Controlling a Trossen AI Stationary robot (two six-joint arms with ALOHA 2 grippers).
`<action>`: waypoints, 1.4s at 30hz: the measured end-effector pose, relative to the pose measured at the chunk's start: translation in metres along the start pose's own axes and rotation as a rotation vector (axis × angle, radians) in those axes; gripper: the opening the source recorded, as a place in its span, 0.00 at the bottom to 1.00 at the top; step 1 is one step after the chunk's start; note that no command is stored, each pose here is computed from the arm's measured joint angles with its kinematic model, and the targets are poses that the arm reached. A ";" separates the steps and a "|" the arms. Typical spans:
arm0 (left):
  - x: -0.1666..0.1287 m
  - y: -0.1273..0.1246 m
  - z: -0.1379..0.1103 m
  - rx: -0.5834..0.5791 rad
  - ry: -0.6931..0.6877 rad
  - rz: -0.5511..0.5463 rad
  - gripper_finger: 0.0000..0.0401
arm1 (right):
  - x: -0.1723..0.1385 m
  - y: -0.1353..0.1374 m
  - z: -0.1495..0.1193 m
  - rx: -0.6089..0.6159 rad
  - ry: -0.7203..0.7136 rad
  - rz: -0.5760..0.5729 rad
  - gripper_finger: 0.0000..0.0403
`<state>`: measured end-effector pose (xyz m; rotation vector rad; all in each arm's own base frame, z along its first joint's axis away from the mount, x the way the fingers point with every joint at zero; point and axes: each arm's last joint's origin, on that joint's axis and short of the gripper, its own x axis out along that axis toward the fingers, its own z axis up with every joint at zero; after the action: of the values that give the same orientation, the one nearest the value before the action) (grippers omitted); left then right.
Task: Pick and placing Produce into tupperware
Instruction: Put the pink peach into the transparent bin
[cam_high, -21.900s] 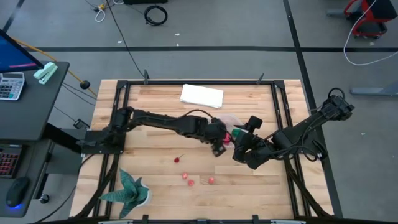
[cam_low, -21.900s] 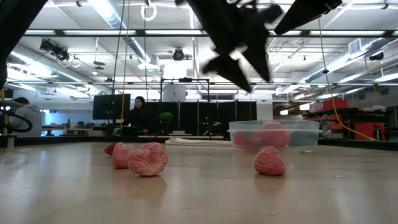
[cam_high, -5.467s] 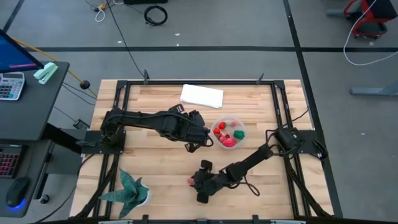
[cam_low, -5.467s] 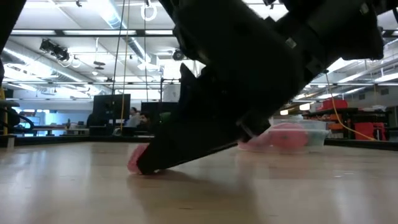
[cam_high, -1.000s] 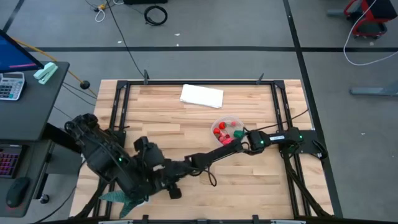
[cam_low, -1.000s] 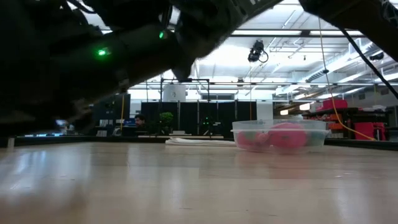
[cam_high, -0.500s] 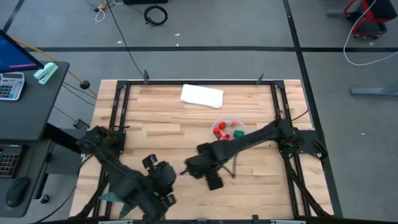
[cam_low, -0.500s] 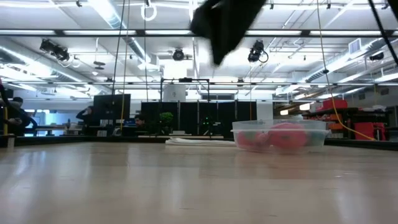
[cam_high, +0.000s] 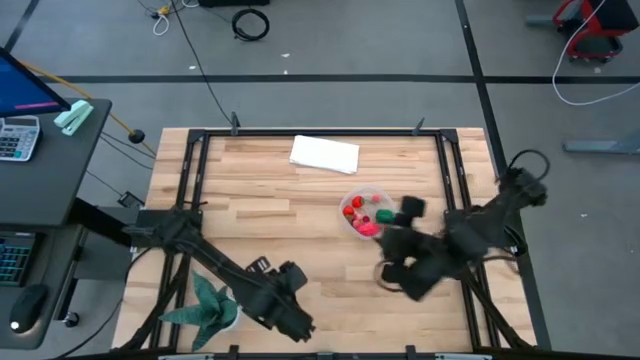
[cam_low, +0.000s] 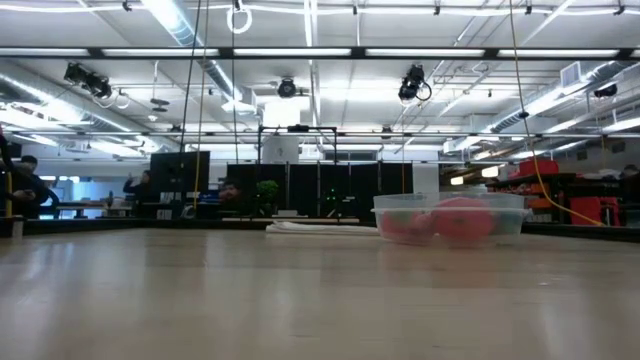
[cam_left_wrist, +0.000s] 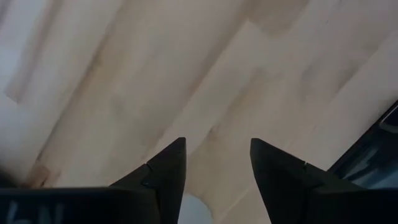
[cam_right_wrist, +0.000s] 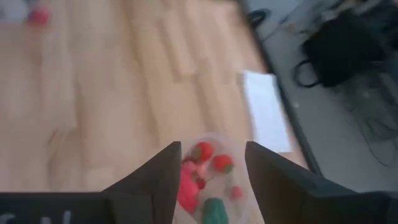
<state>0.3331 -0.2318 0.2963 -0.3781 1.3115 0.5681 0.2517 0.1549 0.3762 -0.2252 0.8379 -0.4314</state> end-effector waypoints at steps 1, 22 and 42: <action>0.006 -0.002 0.000 0.006 0.019 0.009 0.47 | -0.005 -0.003 -0.010 0.030 -0.042 -0.032 0.47; 0.117 0.020 -0.012 0.027 0.647 0.218 0.51 | 0.007 -0.048 -0.115 0.241 -0.270 -0.163 0.47; 0.174 0.036 -0.040 0.123 0.801 0.118 0.55 | 0.014 -0.057 -0.108 0.234 -0.282 -0.243 0.47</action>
<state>0.3066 -0.1949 0.1201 -0.4474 2.1389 0.4395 0.1623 0.0952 0.3164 -0.1663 0.4796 -0.7036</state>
